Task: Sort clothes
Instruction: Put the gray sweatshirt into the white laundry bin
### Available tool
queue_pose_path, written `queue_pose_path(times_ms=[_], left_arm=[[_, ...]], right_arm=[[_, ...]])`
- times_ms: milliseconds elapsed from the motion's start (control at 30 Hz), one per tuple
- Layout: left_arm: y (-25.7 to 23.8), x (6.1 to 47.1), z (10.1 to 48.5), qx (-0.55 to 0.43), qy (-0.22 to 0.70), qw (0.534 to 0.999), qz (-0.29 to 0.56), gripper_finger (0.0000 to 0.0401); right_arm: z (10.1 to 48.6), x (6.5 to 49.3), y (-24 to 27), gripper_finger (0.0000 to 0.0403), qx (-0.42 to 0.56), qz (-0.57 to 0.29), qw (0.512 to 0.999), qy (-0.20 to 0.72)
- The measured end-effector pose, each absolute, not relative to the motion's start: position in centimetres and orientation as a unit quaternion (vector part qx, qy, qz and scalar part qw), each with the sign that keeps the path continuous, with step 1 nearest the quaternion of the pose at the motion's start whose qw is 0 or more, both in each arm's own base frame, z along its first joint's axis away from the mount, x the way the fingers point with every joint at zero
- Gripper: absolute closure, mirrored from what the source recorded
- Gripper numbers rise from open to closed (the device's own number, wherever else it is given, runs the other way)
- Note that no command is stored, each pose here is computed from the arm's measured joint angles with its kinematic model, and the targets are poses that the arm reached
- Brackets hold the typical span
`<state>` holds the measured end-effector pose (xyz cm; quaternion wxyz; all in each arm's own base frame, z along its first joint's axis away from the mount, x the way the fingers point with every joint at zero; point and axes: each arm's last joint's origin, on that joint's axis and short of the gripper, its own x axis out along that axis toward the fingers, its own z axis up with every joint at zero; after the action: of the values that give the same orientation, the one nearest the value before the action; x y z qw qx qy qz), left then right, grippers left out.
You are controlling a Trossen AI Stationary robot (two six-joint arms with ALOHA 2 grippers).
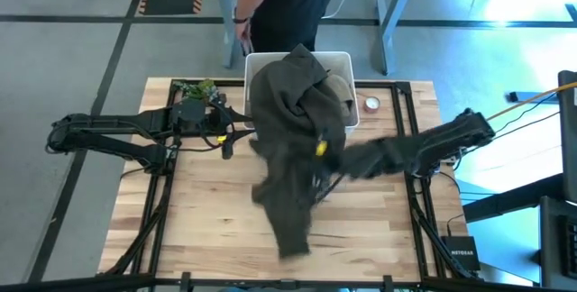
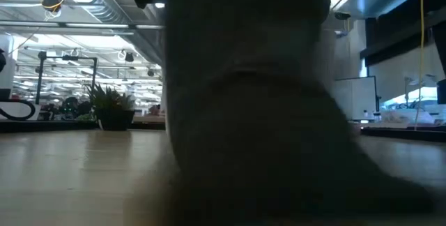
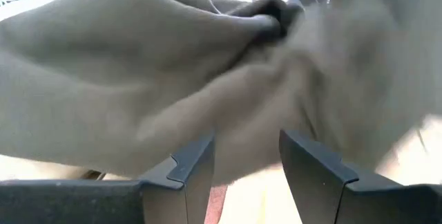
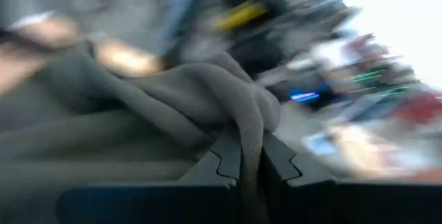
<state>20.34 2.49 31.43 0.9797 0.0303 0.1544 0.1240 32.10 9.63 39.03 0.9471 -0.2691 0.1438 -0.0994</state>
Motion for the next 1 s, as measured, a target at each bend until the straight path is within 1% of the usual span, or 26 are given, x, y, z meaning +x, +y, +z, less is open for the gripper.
queue_pose_path(times_ms=[133,233,300,400,433,500,667,867,1000], left_arm=[[2.5,20.4,31.5,0.031,0.149,0.98,0.126,0.0244],[2.5,20.4,31.6,0.033,0.147,0.981,0.126,0.0244],[2.5,20.4,31.8,0.033,0.138,0.982,0.126,0.0244],[2.5,20.5,31.9,0.031,0.128,0.983,0.127,0.0244],[2.5,20.5,31.9,0.031,0.128,0.983,0.127,0.0244],[2.5,20.5,31.9,0.035,0.128,0.983,0.126,0.0244],[2.5,20.5,31.9,0.037,0.129,0.983,0.126,0.0244],[2.5,20.5,32.0,0.037,0.128,0.983,0.126,0.0244],[2.5,20.5,32.0,0.037,0.127,0.983,0.126,0.0244]], right_arm=[[46.2,30.0,5.9,0.038,-0.307,-0.25,0.916,0.061],[51.1,28.7,2.5,0.038,-0.319,-0.344,0.883,-0.007],[53.5,27.7,0.4,0.038,-0.305,-0.382,0.871,-0.057],[54.6,27.0,-2.4,0.038,-0.261,-0.398,0.873,-0.103],[54.5,27.0,-3.2,0.038,-0.249,-0.404,0.875,-0.101],[53.2,27.6,-4.4,0.038,-0.237,-0.405,0.881,-0.066],[47.8,30.7,-6.6,0.0381,-0.214,-0.395,0.892,0.057],[41.2,33.4,-9.0,0.0379,-0.157,-0.402,0.89,0.149],[36.8,34.7,-10.7,0.0365,-0.115,-0.416,0.881,0.194]])
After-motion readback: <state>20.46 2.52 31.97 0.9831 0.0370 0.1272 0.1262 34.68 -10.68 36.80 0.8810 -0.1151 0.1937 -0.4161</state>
